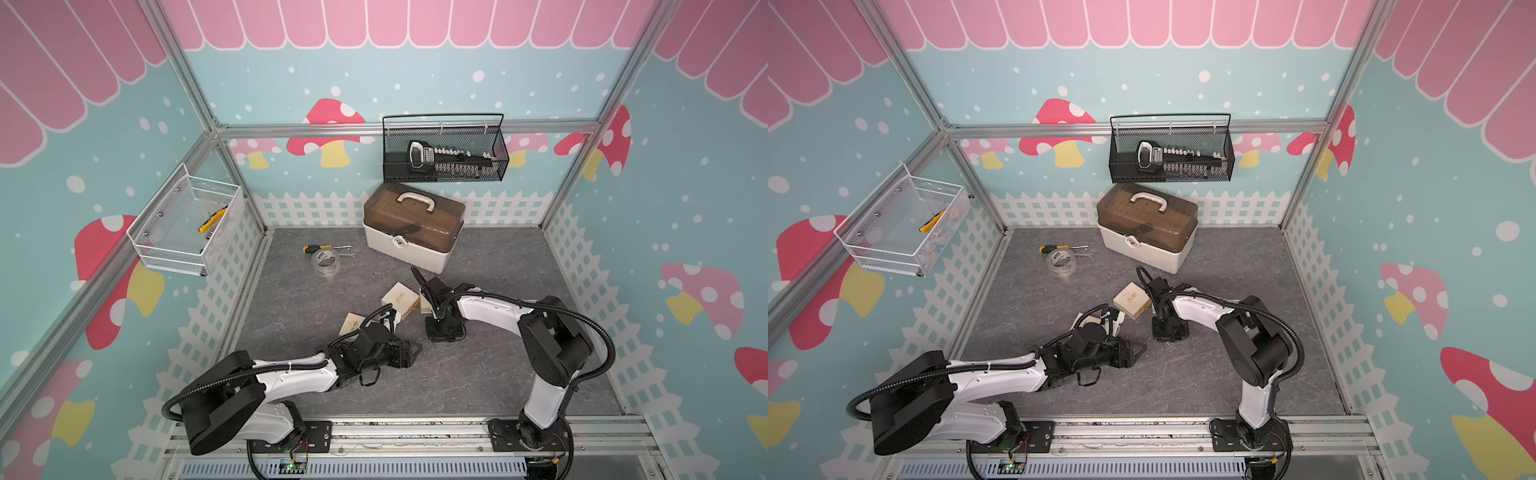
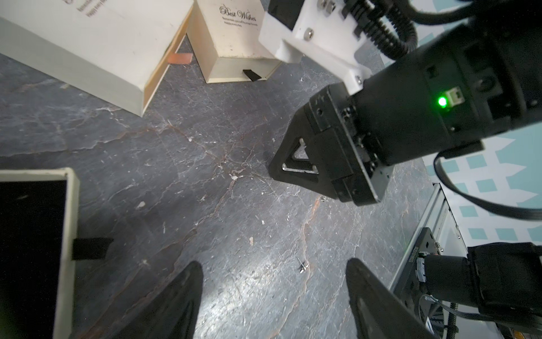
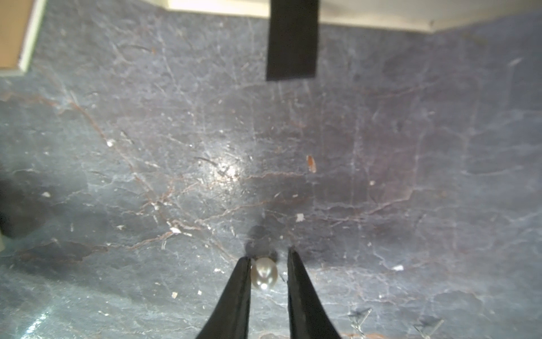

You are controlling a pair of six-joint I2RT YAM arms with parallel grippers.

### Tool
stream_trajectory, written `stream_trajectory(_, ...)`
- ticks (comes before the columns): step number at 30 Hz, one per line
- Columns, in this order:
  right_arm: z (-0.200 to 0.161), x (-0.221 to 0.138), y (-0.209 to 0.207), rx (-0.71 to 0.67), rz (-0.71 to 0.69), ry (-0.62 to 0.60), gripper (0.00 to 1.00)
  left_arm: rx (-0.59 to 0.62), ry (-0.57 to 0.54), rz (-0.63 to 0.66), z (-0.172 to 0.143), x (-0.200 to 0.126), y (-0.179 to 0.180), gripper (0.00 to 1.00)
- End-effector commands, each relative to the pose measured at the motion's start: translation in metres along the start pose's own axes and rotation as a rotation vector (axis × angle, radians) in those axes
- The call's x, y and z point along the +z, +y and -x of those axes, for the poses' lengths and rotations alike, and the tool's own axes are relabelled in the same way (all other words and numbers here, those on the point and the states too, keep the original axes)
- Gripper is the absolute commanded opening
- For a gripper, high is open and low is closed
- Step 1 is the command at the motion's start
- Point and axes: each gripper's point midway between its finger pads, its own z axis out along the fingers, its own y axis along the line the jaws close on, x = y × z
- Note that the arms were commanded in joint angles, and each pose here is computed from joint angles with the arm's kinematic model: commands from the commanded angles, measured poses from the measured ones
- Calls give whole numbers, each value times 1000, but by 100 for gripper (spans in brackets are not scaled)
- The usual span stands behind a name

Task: Place the earrings into the drawer-style jewelry box
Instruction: Pick up the earring from the center of the board.

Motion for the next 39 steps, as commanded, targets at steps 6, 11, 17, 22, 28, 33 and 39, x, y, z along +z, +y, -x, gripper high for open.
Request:
stream_trajectory(6, -3, 5, -15, -10, -85, 30, 23, -6, -8, -11, 2, 6, -3, 78)
stream_trajectory(11, -4, 6, -18, -14, -104, 34, 23, -4, -7, -20, 2, 8, -5, 77)
stream_trajectory(17, -4, 7, -18, -19, -105, 40, 21, 1, -5, -29, 3, 10, -9, 77)
stream_trajectory(22, -4, 8, -18, -26, -109, 48, 20, 2, -5, -31, 4, 11, -10, 77)
stream_trajectory(28, -5, 10, -20, -33, -122, 60, 20, 0, -4, -31, 4, 12, -10, 78)
stream_trajectory(33, -6, 11, -21, -39, -128, 71, 20, 1, -5, -30, 4, 12, -10, 78)
stream_trajectory(39, -6, 9, -20, -47, -130, 74, 19, 4, -6, -33, 5, 13, -12, 78)
